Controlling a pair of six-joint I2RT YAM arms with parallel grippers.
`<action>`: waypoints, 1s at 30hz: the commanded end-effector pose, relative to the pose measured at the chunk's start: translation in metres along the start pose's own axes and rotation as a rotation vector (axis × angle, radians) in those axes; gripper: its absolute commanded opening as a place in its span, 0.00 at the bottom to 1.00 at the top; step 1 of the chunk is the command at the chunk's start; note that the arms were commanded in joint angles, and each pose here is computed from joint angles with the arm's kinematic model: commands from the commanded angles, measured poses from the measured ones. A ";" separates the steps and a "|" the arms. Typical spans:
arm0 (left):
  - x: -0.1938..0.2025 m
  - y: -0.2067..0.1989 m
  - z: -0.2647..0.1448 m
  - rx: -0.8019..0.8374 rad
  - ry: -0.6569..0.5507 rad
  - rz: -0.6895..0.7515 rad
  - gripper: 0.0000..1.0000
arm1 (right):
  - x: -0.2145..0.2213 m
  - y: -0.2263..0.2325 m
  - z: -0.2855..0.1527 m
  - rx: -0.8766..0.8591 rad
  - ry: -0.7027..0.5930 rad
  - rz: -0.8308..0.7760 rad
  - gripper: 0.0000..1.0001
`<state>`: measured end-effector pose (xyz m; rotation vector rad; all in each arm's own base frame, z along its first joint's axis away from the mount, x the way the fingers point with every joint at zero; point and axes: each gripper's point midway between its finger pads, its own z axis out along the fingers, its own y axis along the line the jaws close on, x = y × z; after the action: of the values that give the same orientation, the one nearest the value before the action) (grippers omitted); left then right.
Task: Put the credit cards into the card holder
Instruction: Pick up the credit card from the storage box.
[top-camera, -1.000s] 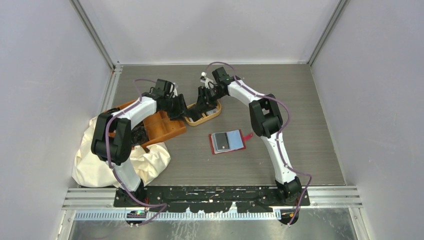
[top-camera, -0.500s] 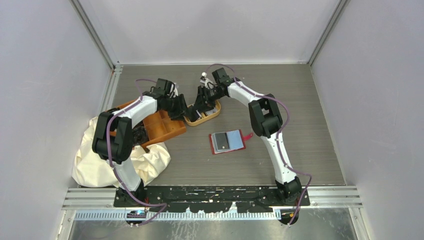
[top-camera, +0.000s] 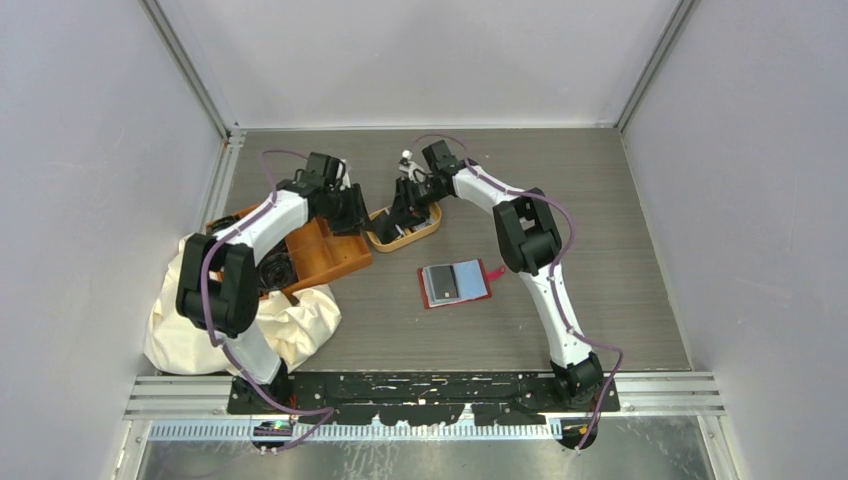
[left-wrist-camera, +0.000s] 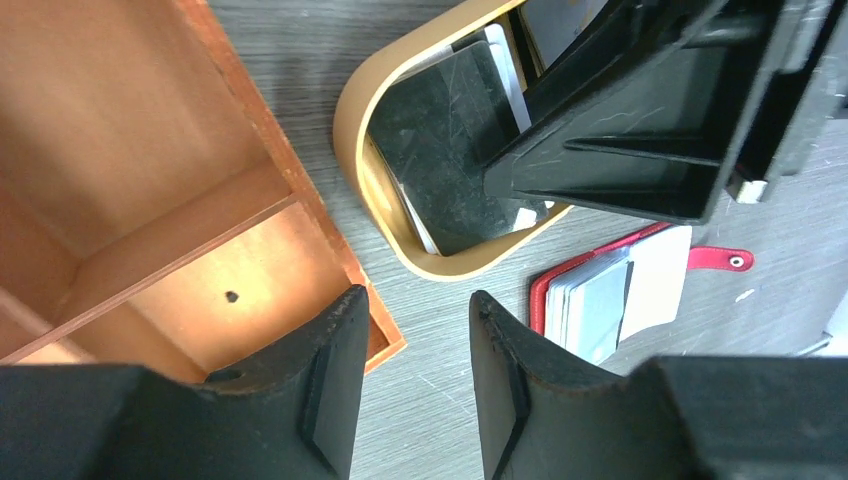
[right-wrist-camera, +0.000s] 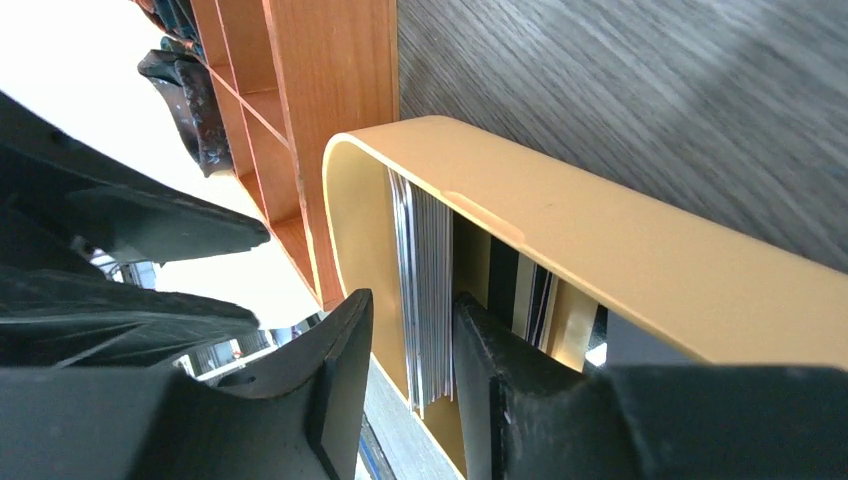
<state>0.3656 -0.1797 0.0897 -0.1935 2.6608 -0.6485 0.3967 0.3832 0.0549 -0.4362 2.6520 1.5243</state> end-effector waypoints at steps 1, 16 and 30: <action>-0.035 -0.010 -0.041 -0.017 -0.158 0.074 0.42 | -0.005 0.025 0.004 -0.057 0.003 -0.048 0.42; -0.040 -0.013 -0.054 0.004 -0.188 0.077 0.43 | 0.005 0.018 0.013 0.046 0.052 -0.128 0.38; -0.040 -0.013 -0.054 0.020 -0.180 0.071 0.43 | -0.014 0.037 -0.021 -0.019 -0.008 -0.119 0.35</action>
<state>0.3724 -0.1597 0.1244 -0.1705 2.5572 -0.5721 0.3928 0.3834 0.0509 -0.5528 2.6826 1.4402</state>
